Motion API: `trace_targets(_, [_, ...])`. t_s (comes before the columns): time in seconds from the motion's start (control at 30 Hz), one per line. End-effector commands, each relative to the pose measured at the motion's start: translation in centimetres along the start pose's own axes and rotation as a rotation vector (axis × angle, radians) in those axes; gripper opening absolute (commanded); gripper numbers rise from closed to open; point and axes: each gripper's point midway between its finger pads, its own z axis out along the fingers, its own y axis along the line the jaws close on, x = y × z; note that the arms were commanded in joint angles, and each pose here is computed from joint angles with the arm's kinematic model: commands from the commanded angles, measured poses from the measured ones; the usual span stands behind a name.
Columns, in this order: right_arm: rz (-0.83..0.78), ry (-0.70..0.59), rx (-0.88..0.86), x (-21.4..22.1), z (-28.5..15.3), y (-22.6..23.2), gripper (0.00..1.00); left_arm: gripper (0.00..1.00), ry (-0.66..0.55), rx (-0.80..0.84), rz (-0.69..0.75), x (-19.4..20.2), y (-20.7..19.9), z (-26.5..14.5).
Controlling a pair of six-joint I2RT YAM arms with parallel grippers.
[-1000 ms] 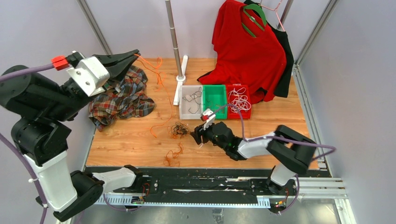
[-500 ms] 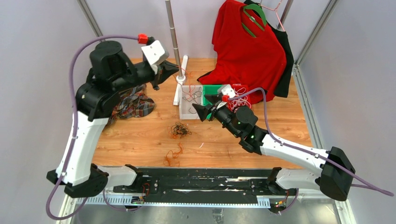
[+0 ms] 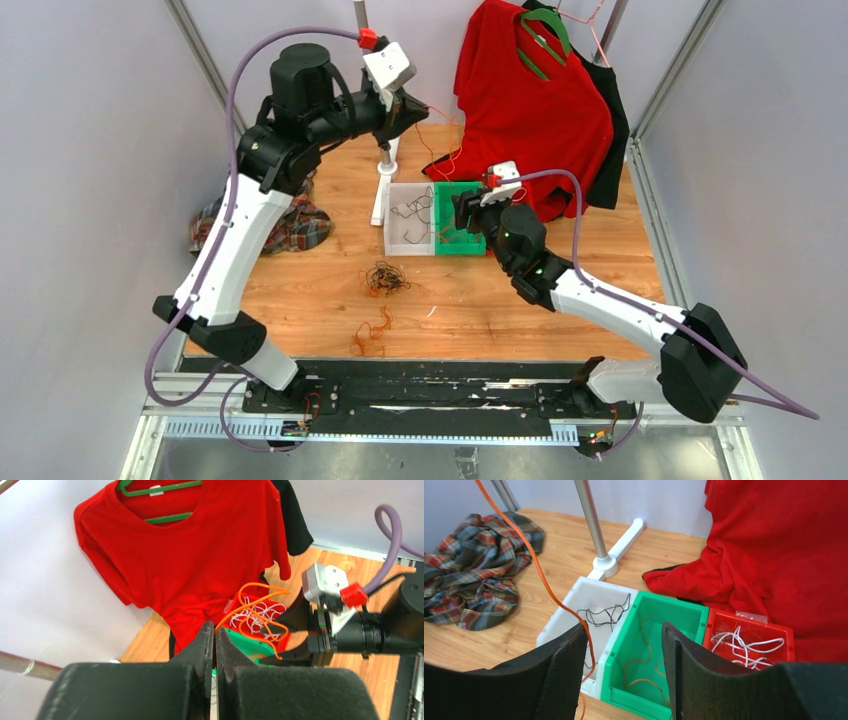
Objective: Untangle the cables
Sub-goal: Place the cable in the bin.
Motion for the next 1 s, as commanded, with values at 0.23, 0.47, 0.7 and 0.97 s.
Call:
trace_targets(0.23, [0.036, -0.028, 0.249, 0.2, 2.1, -5.6, 0.50, 0.00, -0.068, -0.017, 0.045, -0.9, 2.4, 4.4])
trace_targets(0.47, [0.007, 0.003, 0.292, 2.2, 2.7, -7.6, 0.51, 0.00, -0.037, -0.010, 0.019, 2.4, 3.2, 7.6])
trace_targets(0.7, [-0.020, 0.034, 0.314, 3.8, 2.3, -9.2, 0.50, 0.00, 0.021, 0.000, 0.024, 6.2, 4.0, 10.3])
trace_targets(0.97, [0.024, 0.112, 0.362, 7.1, 0.1, -10.6, 0.55, 0.00, 0.162, 0.025, 0.005, 12.4, 3.2, 12.6])
